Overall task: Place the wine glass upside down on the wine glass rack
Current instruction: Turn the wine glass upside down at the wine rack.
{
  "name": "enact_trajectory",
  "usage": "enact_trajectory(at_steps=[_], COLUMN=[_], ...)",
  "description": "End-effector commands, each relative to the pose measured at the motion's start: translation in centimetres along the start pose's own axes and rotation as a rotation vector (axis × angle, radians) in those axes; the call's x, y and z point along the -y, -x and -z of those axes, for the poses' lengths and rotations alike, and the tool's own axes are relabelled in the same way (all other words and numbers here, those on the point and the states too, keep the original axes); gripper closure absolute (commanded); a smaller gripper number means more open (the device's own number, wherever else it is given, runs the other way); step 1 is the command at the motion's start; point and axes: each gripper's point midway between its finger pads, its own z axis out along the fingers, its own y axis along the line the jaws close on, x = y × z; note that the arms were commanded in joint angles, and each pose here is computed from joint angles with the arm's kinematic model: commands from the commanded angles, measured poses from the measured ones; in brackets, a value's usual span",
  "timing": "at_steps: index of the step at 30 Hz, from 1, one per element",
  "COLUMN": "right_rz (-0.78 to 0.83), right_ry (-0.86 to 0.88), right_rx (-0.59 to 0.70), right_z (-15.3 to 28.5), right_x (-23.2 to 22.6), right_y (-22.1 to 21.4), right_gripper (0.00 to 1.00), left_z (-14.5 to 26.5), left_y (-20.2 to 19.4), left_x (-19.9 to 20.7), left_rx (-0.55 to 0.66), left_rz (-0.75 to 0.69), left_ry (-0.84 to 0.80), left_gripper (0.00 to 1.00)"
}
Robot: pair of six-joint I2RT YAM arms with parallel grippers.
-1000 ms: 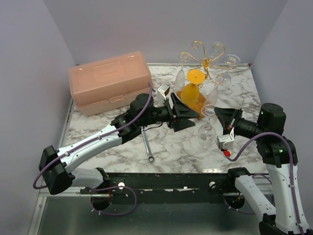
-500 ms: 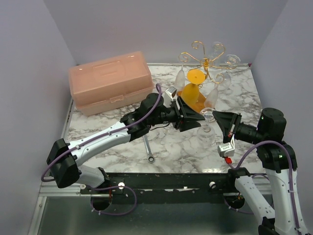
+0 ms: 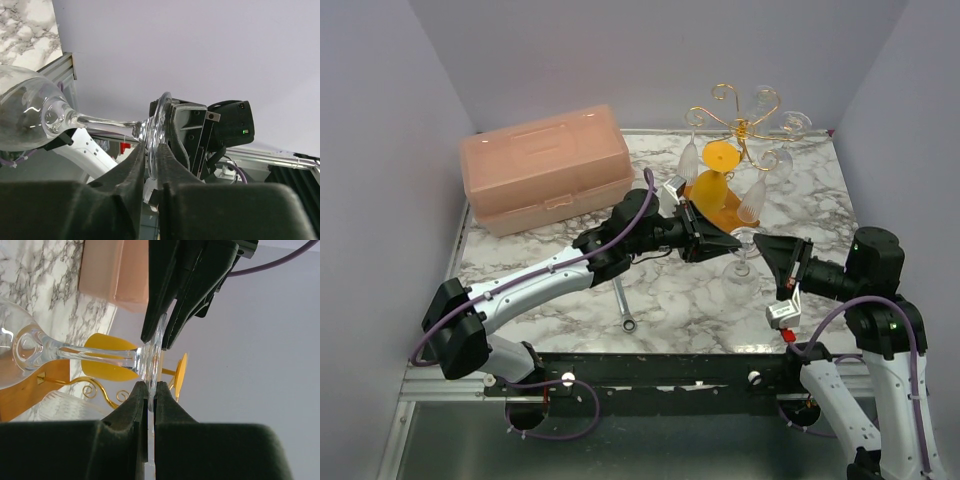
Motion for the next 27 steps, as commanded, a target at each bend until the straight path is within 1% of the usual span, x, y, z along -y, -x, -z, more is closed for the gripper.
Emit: enact_trajectory(at_steps=[1,5,7,9,10,11,12,15,16,18,20,21,23,24,26,27], right_rz=[0.055,0.050,0.056,0.057,0.054,0.049,0.045,0.034,0.032,0.027,0.022,0.020,0.013,0.003,-0.046,-0.103], right_ry=[-0.044,-0.046,-0.044,-0.045,-0.044,-0.043,-0.043,-0.042,-0.041,-0.040,-0.037,-0.035,-0.026,-0.022,-0.009,-0.009], right_rx=[0.062,0.080,0.090,0.096,0.099,0.101,0.106,0.114,0.114,0.120,0.123,0.121,0.116,0.111,0.090,0.083], right_z=[0.1,0.2,0.1,0.2,0.2,0.2,0.2,0.2,0.2,0.2,0.2,0.3,0.4,0.5,0.7,0.8], right_x=[0.9,0.8,0.6,0.5,0.5,0.4,0.4,0.3,0.2,0.1,0.0,-0.1,-0.4,-0.4,-0.6,-0.3], right_y=[1.6,2.2,2.5,2.7,2.7,2.8,2.9,3.2,3.2,3.4,3.5,3.5,3.6,3.6,3.4,3.2], right_gripper=[1.00,1.00,1.00,0.95,0.87,0.82,0.75,0.63,0.61,0.48,0.33,0.22,0.04,0.00,0.00,0.00], left_z=[0.2,0.5,0.8,1.1,1.3,1.6,1.8,2.7,3.1,3.7,4.3,4.7,5.5,6.0,7.0,7.6], left_y=[-0.1,0.1,0.1,0.1,0.2,0.2,0.3,0.6,0.8,1.1,1.6,1.8,2.5,3.0,3.9,4.6], left_x=[1.9,1.9,2.1,2.0,2.0,1.9,1.9,1.8,1.8,1.5,1.1,0.8,0.3,-0.1,-0.6,-0.8], left_rx=[0.008,0.018,0.013,0.017,0.020,0.022,0.026,0.045,0.055,0.075,0.096,0.106,0.138,0.156,0.190,0.210], left_rz=[-0.006,-0.011,-0.008,-0.006,-0.004,-0.001,-0.001,-0.009,-0.011,-0.012,-0.014,-0.014,-0.022,-0.025,-0.033,-0.037], left_ry=[-0.070,-0.093,-0.115,-0.139,-0.149,-0.155,-0.160,-0.168,-0.168,-0.166,-0.161,-0.153,-0.140,-0.127,-0.109,-0.102], left_gripper=[0.92,1.00,1.00,1.00,1.00,1.00,1.00,1.00,1.00,1.00,1.00,1.00,1.00,1.00,1.00,1.00])
